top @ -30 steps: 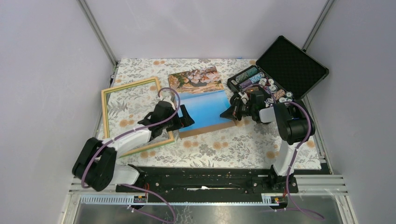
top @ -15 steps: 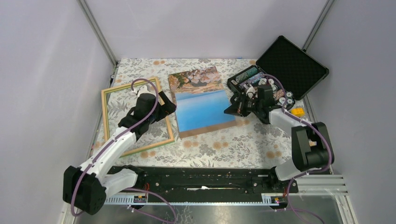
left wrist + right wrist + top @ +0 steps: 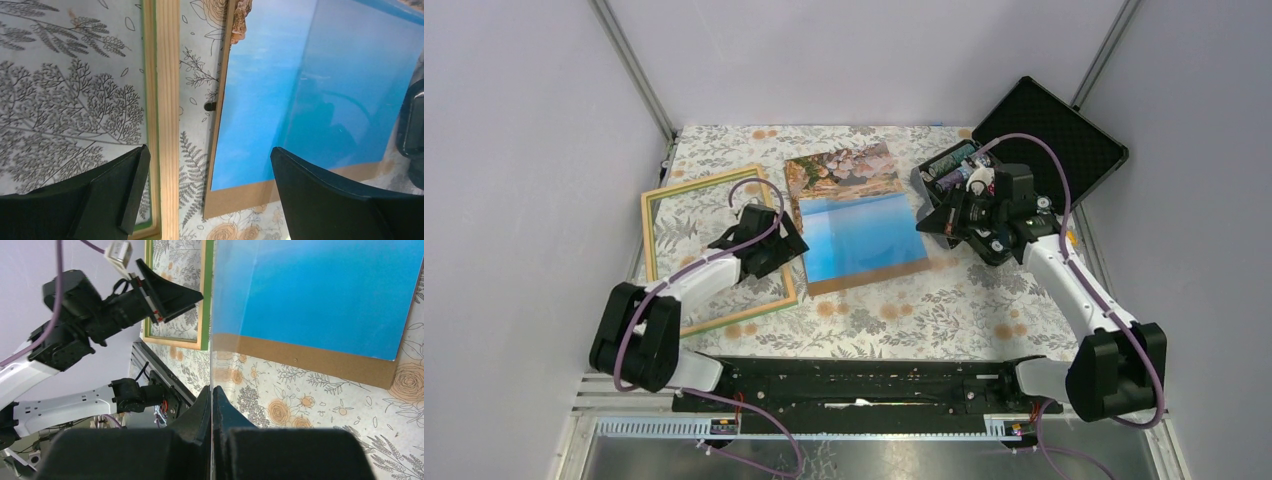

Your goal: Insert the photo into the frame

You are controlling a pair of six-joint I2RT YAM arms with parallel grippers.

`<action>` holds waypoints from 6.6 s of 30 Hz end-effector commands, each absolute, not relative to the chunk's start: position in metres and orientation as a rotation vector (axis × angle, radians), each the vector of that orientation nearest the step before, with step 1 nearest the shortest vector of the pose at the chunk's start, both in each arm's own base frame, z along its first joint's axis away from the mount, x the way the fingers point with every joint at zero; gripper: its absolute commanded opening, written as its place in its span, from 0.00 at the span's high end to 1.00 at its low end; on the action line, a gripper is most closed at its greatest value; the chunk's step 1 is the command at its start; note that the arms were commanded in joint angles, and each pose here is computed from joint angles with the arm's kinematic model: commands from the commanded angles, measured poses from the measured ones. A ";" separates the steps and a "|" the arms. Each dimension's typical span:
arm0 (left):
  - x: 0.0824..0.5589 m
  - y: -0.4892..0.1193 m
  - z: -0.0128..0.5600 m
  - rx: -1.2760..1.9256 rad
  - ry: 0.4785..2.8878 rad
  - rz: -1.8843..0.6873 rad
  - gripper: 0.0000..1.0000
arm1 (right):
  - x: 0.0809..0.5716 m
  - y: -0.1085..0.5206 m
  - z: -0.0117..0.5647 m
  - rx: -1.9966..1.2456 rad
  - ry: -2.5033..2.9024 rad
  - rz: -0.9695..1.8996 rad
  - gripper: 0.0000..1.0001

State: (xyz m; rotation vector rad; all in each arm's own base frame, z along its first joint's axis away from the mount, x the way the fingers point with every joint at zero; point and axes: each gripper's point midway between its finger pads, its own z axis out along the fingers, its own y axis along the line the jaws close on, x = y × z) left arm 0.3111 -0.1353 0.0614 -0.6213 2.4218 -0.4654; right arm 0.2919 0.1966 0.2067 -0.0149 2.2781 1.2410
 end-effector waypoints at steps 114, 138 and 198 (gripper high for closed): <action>0.273 -0.141 0.358 -0.131 1.808 -1.417 1.00 | 0.296 0.136 0.306 0.083 2.128 0.793 0.00; 0.356 -0.014 0.125 -0.486 2.489 -0.708 1.00 | 0.287 0.194 0.246 -0.210 2.180 0.970 0.00; 0.335 0.104 0.107 -0.716 2.673 0.058 1.00 | 0.277 0.209 0.232 -0.290 2.223 1.021 0.00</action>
